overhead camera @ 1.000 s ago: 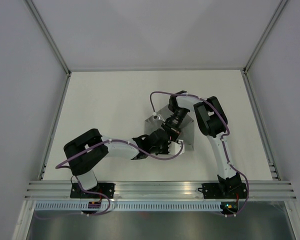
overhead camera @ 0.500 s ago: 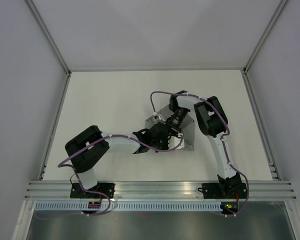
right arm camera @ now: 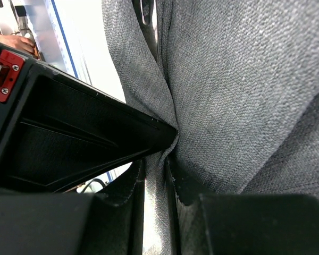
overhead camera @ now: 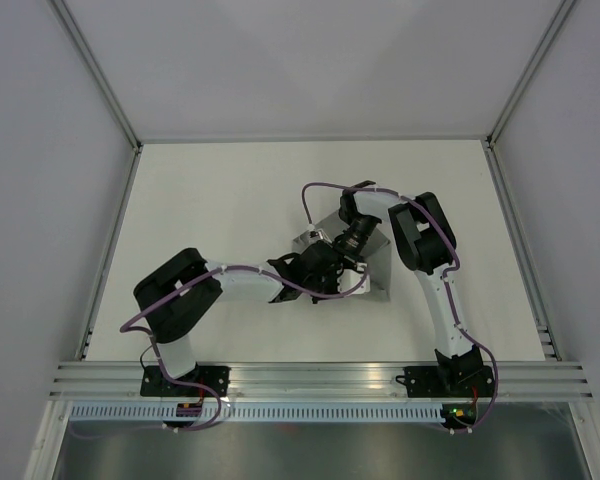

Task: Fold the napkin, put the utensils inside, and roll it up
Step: Roll the napkin with the utensil

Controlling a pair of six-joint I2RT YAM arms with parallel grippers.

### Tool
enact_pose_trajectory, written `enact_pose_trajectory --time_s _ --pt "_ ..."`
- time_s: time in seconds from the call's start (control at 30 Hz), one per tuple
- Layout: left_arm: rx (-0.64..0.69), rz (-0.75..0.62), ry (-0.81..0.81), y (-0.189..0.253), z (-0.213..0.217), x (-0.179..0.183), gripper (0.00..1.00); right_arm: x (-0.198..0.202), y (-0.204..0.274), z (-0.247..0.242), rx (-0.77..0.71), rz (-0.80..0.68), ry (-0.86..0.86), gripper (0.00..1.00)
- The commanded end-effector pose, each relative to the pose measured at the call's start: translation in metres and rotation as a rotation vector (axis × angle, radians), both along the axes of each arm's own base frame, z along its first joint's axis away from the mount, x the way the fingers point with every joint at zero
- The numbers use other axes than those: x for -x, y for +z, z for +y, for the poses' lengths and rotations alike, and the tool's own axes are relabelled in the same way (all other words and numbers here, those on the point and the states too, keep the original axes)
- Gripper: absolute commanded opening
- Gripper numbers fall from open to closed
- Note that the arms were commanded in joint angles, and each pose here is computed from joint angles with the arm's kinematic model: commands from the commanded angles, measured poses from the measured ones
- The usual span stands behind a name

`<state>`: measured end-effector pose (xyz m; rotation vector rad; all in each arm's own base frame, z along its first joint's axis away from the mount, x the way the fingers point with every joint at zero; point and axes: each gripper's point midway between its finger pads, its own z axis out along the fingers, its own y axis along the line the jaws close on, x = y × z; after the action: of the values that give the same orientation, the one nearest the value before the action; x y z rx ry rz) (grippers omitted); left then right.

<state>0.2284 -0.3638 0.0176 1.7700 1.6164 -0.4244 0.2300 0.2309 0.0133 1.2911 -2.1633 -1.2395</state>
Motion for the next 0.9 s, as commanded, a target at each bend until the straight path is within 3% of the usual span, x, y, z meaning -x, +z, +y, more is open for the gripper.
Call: enact_pose_trajectory --time_s 0.0,0.07,0.2,0.33,0.5,0.7,0.87 --pt "-0.072 0.126 -0.046 -0.034 0.011 0.025 0.02 -0.030 -0.025 0.001 -0.013 -0.204 0.052 0.20" --pt "-0.089 0.152 -0.051 -0.037 0.016 0.029 0.02 -0.038 -0.013 0.006 -0.032 -0.242 0.020 0.29" --pt "-0.082 0.198 -0.061 -0.037 0.016 0.034 0.02 -0.056 0.008 0.014 -0.050 -0.319 -0.066 0.38" --pt "-0.073 0.260 -0.043 -0.035 0.018 0.031 0.02 -0.101 0.038 0.016 -0.087 -0.514 -0.226 0.46" --pt "-0.031 0.366 -0.023 -0.031 0.019 0.032 0.02 -0.147 0.065 0.000 -0.099 -0.645 -0.490 0.47" --pt "0.011 0.522 0.018 -0.029 0.023 0.027 0.02 -0.190 0.096 -0.071 -0.169 -0.712 -0.754 0.46" --pt "0.034 0.645 0.058 -0.031 0.030 0.029 0.02 -0.168 0.123 -0.094 -0.220 -0.950 -0.645 0.48"
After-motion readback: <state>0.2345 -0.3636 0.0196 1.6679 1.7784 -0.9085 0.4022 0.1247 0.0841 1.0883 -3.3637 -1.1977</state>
